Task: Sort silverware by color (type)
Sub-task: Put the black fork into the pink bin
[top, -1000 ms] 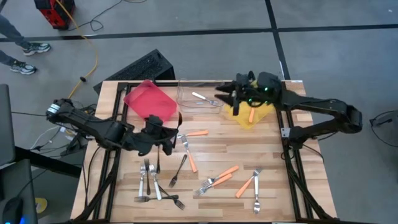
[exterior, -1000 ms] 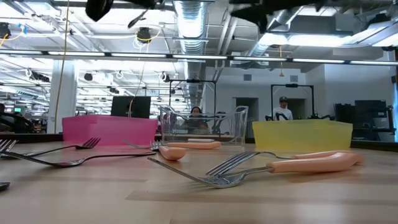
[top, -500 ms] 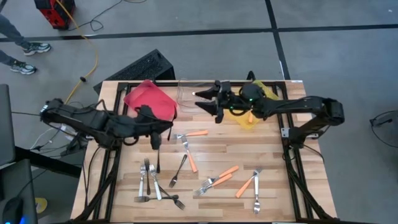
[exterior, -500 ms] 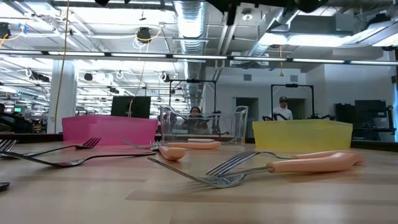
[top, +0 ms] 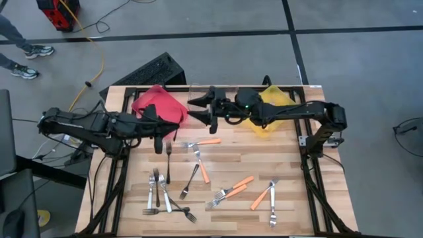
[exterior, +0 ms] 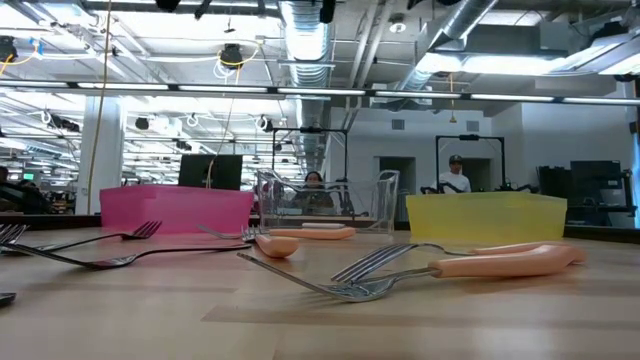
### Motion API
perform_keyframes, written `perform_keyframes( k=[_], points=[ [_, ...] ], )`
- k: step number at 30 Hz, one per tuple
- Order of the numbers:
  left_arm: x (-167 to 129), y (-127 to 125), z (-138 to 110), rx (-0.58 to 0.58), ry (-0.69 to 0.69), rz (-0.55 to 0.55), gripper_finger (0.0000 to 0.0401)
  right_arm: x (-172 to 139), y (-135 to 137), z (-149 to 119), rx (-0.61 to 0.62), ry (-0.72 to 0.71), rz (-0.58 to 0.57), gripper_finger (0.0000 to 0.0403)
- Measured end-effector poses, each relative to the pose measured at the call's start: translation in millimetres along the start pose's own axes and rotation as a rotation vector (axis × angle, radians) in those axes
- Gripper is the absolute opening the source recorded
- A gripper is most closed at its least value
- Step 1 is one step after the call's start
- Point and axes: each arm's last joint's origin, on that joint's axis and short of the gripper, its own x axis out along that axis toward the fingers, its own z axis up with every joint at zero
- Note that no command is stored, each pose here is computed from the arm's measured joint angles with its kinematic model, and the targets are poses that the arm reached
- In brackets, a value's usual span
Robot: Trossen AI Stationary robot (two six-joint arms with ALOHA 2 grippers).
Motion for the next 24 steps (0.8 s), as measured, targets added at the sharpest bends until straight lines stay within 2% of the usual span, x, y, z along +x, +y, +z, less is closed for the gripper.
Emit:
perform_keyframes(
  k=[4, 6, 13, 24],
  points=[
    [-1.1, 9.9, -8.4, -0.022, -0.023, 0.096, 0.0, 4.1, 4.4, 1.7, 0.006, -0.015, 0.0, 0.0256],
    [2.0, 12.5, -12.0, -0.026, -0.024, 0.138, 0.0, 7.5, 4.4, 2.1, -0.001, -0.042, -0.042, 0.0256],
    [16.8, 13.1, -20.1, 0.007, -0.02, 0.261, 0.0, 17.7, -3.2, -15.6, 0.0, 0.045, -0.229, 0.0256],
    [17.5, 15.7, -20.5, 0.006, -0.033, 0.324, 0.0, 20.7, -4.2, -19.7, -0.009, 0.043, -0.261, 0.0256]
  ],
)
